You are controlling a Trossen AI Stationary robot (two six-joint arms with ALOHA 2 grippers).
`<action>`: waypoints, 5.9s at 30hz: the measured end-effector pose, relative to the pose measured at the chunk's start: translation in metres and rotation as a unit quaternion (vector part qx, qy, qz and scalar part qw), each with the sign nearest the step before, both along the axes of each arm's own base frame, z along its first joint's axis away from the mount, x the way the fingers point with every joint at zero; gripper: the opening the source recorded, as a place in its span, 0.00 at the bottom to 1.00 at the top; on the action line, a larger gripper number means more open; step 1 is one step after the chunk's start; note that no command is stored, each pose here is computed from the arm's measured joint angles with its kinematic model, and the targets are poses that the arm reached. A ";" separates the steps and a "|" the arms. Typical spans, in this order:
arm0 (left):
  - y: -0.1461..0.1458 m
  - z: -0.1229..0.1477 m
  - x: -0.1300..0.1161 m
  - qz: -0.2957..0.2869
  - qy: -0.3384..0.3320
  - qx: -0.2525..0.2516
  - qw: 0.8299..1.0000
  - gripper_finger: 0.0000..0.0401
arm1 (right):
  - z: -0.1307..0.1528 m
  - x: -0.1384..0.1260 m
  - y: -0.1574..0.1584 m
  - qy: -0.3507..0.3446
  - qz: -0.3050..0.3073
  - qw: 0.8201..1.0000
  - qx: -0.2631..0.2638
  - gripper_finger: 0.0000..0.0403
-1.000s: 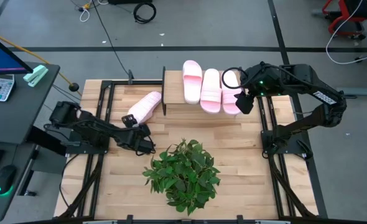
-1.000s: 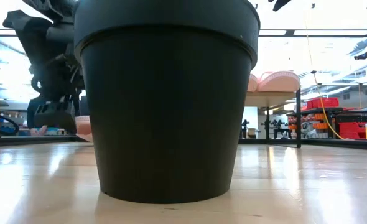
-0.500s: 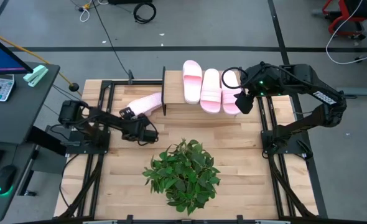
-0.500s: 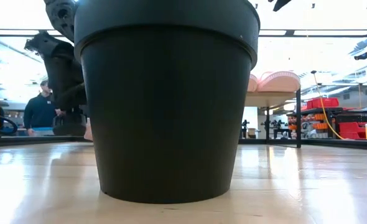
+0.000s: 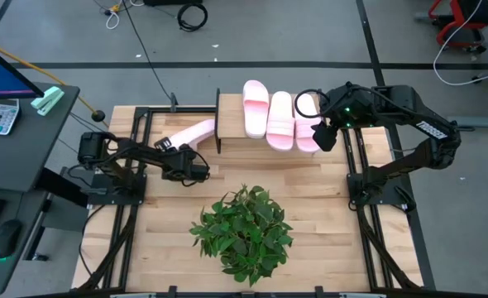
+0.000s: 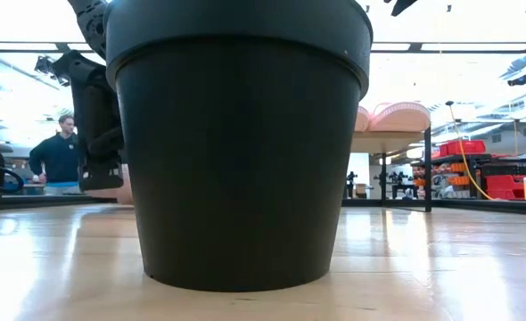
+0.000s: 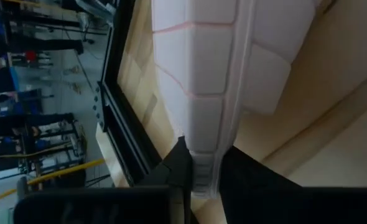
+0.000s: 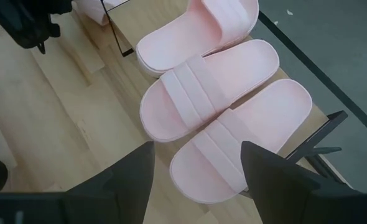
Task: Pick and place slides into the shelf
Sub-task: Put the slide on the shelf
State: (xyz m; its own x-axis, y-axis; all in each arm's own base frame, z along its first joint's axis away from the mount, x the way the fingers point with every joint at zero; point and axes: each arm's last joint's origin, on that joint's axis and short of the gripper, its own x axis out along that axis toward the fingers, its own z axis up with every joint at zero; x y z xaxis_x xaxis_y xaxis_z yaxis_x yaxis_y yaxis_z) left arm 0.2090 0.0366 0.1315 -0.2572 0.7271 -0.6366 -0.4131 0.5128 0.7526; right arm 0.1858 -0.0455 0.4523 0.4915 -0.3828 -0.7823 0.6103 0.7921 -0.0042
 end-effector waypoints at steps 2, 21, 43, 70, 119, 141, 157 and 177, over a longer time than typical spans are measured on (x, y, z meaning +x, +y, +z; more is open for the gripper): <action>-0.001 0.005 -0.002 0.004 -0.003 -0.010 1.000 0.14 | 0.000 0.000 0.000 0.000 0.000 1.000 0.000 0.61; -0.028 0.159 -0.042 0.000 -0.182 -0.149 0.972 0.13 | 0.000 0.000 0.000 0.015 0.030 0.999 -0.023 0.61; -0.016 0.280 -0.066 -0.024 -0.359 -0.160 0.919 0.13 | 0.000 0.001 0.000 0.016 0.047 0.999 -0.022 0.61; 0.007 0.331 0.016 -0.167 -0.345 -0.317 0.867 0.13 | 0.023 0.025 0.002 -0.134 0.203 0.968 -0.065 0.61; 0.047 0.332 0.072 -0.312 -0.207 -0.196 0.906 0.13 | 0.030 0.035 0.004 -0.200 0.210 0.956 -0.033 0.61; 0.028 0.335 0.074 -0.442 -0.086 -0.142 0.882 0.13 | 0.025 0.033 0.018 -0.165 0.215 0.962 -0.031 0.61; 0.043 0.291 0.070 -0.410 -0.163 -0.370 0.818 0.12 | 0.024 0.033 0.018 -0.160 0.217 0.962 -0.032 0.61; 0.109 0.320 0.013 -0.383 -0.463 -0.537 0.593 0.12 | 0.024 0.033 0.018 -0.161 0.217 0.962 -0.033 0.61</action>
State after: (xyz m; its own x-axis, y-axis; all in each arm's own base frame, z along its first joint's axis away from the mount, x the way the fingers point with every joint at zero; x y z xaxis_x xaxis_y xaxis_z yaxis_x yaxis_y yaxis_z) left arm 0.2222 0.1454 0.4516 0.7073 -0.5462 -0.4488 0.2682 0.7947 -0.5445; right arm 0.2187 -0.0275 0.4764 0.8286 -0.1299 -0.5446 0.1996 0.9773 0.0707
